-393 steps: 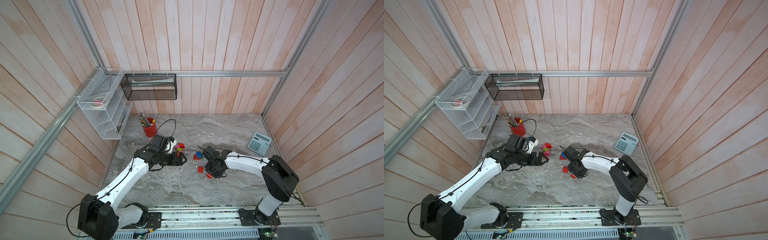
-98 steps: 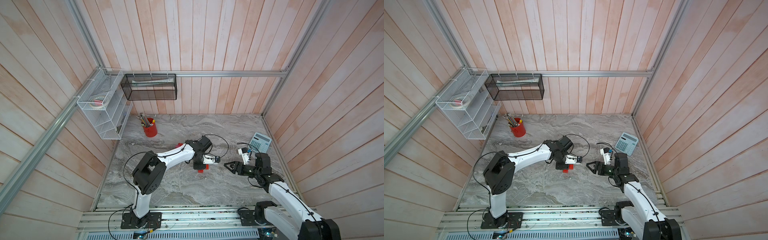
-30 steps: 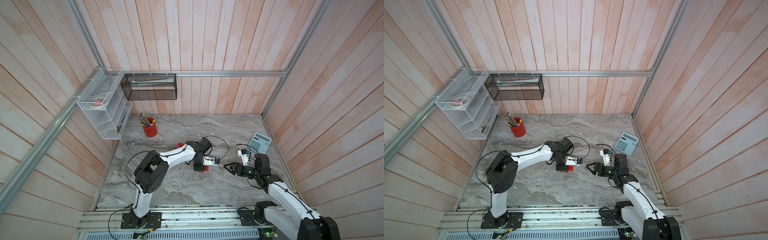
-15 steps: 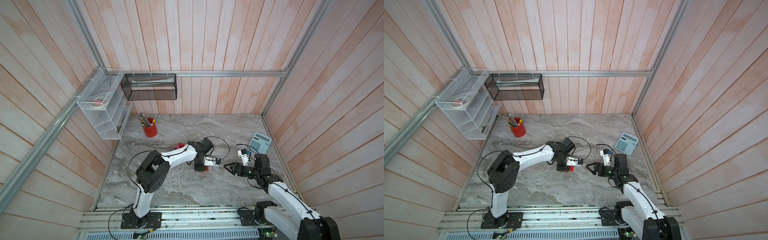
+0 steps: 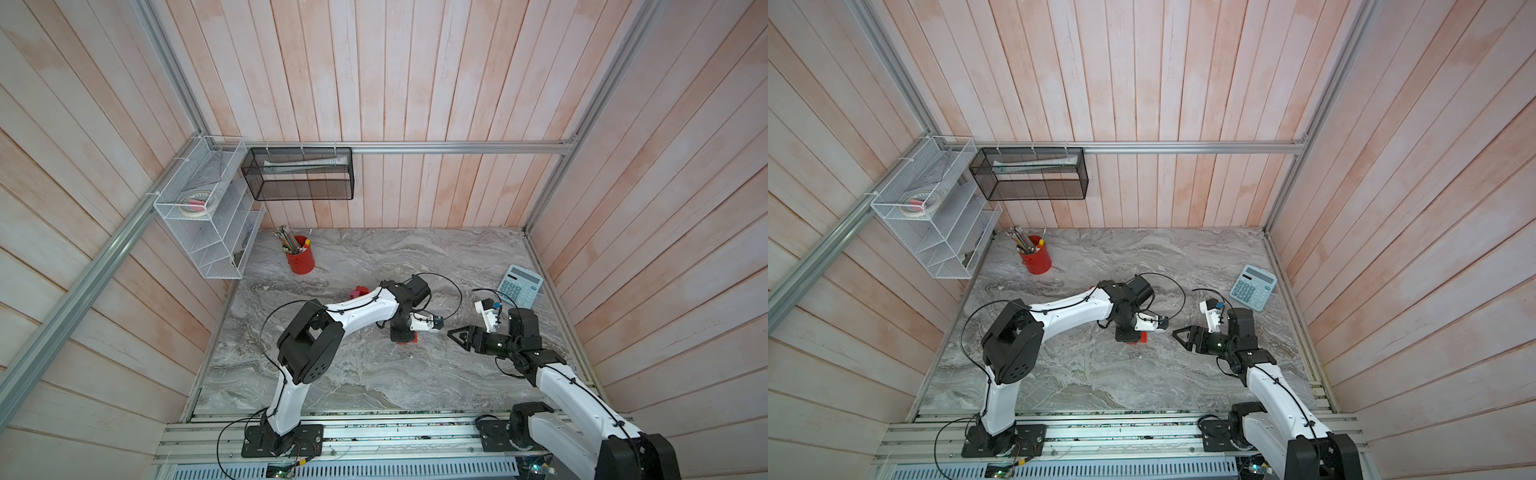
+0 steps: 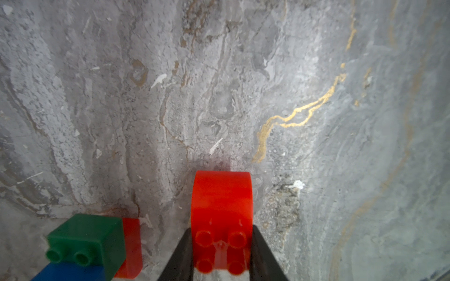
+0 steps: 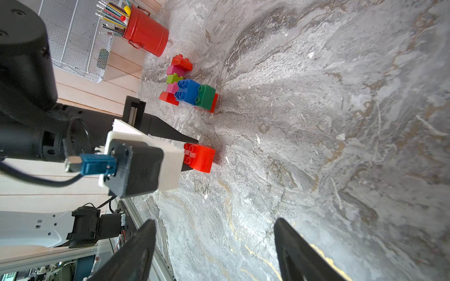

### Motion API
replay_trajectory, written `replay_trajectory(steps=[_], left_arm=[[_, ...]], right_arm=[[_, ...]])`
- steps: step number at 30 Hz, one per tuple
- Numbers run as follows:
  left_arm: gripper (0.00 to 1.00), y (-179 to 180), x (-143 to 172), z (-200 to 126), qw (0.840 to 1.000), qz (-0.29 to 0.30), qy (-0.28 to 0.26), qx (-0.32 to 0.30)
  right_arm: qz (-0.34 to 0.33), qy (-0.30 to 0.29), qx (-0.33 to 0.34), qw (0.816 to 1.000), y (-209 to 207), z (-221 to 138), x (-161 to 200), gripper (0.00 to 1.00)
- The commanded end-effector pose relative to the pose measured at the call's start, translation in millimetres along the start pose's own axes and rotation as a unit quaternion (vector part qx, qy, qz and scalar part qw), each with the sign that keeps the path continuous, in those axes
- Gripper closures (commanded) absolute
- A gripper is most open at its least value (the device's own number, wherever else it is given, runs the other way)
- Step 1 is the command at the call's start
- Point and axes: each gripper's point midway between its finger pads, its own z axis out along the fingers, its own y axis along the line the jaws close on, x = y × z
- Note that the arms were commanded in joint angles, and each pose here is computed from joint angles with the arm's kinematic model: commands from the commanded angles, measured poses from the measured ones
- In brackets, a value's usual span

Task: Assemble the letter s with lego
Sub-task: Assemble the lego brick with the lego brick.

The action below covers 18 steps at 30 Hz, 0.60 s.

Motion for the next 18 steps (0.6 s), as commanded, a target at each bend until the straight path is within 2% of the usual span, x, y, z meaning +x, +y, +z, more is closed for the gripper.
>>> replay_trajectory(steps=[1, 8, 18], left_arm=[[0.62, 2, 5, 10, 1.000, -0.016, 0.010, 0.004], [0.46, 9, -4, -12, 0.999, -0.025, -0.035, -0.003], [0.39, 0, 6, -6, 0.999, -0.004, -0.042, 0.007]], right_arm=[[-0.019, -0.003, -0.015, 1.000, 12, -3, -8, 0.22], [-0.027, -0.005, -0.016, 0.999, 15, -3, -11, 0.22], [-0.029, -0.005, -0.017, 0.999, 15, -4, -11, 0.22]])
